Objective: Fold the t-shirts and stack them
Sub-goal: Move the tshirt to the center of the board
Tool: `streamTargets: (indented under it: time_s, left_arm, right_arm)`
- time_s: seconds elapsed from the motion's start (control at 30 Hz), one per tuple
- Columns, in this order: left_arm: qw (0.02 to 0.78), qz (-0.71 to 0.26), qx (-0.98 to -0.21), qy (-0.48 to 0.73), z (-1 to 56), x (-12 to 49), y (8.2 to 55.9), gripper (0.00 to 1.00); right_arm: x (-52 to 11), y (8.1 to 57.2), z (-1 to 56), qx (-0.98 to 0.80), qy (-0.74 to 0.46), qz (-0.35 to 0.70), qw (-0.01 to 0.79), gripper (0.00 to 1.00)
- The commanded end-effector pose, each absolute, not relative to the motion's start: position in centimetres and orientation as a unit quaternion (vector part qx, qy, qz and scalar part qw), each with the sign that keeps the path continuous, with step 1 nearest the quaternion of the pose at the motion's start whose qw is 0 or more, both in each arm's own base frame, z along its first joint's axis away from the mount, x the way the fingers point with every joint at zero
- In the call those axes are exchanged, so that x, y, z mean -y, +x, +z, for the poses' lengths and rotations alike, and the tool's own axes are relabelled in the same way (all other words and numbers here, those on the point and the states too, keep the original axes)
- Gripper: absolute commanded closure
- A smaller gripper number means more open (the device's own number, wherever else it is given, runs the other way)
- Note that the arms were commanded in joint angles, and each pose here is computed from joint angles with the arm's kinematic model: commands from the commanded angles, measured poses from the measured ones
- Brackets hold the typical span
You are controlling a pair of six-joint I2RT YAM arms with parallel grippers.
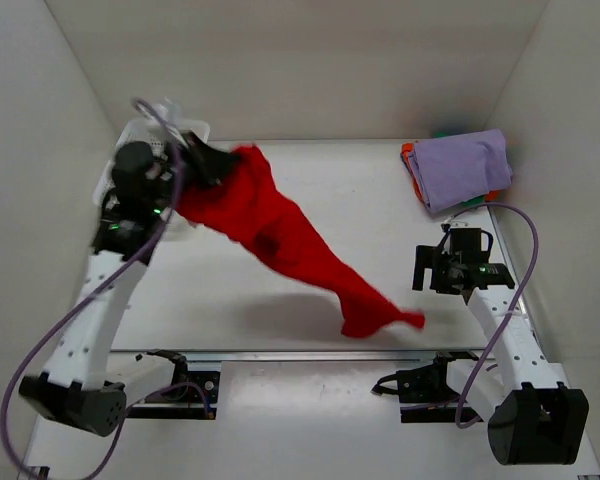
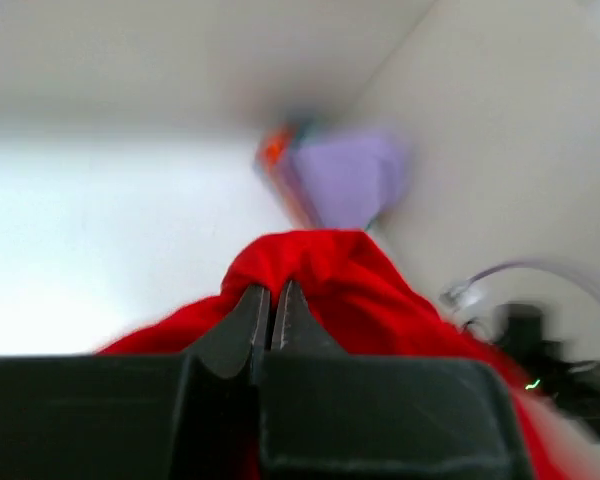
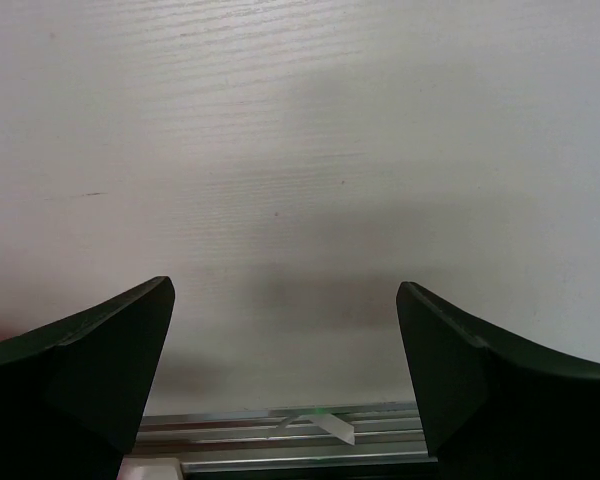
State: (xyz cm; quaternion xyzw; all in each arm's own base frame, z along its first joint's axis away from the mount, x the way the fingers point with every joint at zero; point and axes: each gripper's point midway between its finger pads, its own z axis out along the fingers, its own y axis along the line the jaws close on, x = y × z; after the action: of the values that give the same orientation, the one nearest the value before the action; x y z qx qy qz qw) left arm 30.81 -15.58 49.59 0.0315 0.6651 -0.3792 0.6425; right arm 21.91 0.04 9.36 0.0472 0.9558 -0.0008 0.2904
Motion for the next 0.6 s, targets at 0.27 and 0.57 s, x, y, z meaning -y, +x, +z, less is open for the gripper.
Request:
streamTargets:
  time_s: [0.27,0.57]
  left_arm:
    - [0.361,-0.313,-0.867,-0.142,14.5,12.5,33.7,0.68]
    - [0.336,-0.268,-0.896,-0.109,11.3,13.6,28.0,0.59]
  right_arm:
    - [-3.1,22.8,11.5,-0.939,-0.012,0.061,0.337,0.1]
    - [-6.4,21.8,8.7,-0.96,-0.055,0.095,0.257,0.07]
